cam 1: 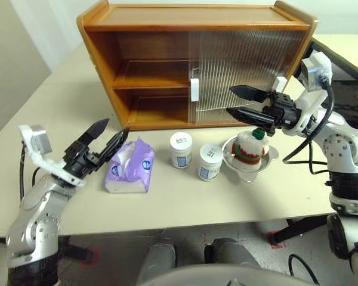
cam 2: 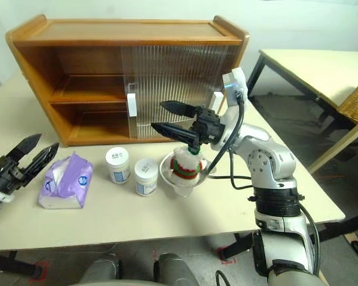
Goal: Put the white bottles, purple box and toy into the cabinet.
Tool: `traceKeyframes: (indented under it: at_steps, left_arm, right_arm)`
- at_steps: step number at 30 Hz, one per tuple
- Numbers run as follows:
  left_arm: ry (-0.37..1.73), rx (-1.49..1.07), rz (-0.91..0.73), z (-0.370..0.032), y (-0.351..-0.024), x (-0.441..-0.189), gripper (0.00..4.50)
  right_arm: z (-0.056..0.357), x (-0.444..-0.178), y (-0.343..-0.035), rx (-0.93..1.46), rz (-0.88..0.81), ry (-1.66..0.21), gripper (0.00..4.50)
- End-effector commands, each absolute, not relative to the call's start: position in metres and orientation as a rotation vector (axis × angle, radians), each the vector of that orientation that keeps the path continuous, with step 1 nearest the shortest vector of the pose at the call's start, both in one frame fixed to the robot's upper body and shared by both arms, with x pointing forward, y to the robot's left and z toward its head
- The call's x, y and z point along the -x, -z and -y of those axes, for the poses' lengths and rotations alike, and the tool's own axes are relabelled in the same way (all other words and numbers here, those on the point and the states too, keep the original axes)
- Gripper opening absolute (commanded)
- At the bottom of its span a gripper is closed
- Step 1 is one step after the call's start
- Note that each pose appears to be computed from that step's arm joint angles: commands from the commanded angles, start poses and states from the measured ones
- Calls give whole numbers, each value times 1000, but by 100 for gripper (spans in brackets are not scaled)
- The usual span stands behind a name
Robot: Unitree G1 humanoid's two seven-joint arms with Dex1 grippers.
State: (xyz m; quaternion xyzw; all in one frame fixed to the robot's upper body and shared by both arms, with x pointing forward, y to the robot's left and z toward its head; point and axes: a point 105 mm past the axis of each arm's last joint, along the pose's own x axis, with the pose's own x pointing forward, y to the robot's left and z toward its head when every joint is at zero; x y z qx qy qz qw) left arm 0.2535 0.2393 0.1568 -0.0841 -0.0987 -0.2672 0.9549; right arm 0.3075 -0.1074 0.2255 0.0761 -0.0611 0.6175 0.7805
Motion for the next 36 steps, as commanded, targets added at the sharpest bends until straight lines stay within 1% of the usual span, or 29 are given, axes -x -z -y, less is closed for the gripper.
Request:
traceKeyframes:
  at_steps: [1,4,7,12,17,20,24,33,36]
  left_arm:
    - [524,155,198,-245,-145,-235,447]
    - [498,178,183,-251,-134,-226,447]
    - [438,202,138,-264,-112,-215,447]
    - [404,190,86,-272,-89,-207,447]
    - [410,186,85,-271,-85,-208,447]
    - [442,175,42,-249,-75,-215,447]
    - [453,178,21,-239,-72,-222,447]
    - [397,183,-51,-247,-58,-218,447]
    - [365,188,-67,-253,-55,-211,447]
  right_arm:
    - [104,-308,-225,-154,128,-1355,450]
    - [103,-309,-225,-155,129,-1360,450]
    - [102,-308,-224,-155,125,-1370,450]
    - [103,-310,-226,-152,128,-1368,450]
    - [102,-310,-226,-150,128,-1367,450]
    - [103,-309,-227,-149,133,-1363,450]
    - [103,-308,-228,-148,138,-1357,450]
    - [106,-307,-231,-141,147,-1342,450]
    - [106,-307,-230,-139,147,-1338,450]
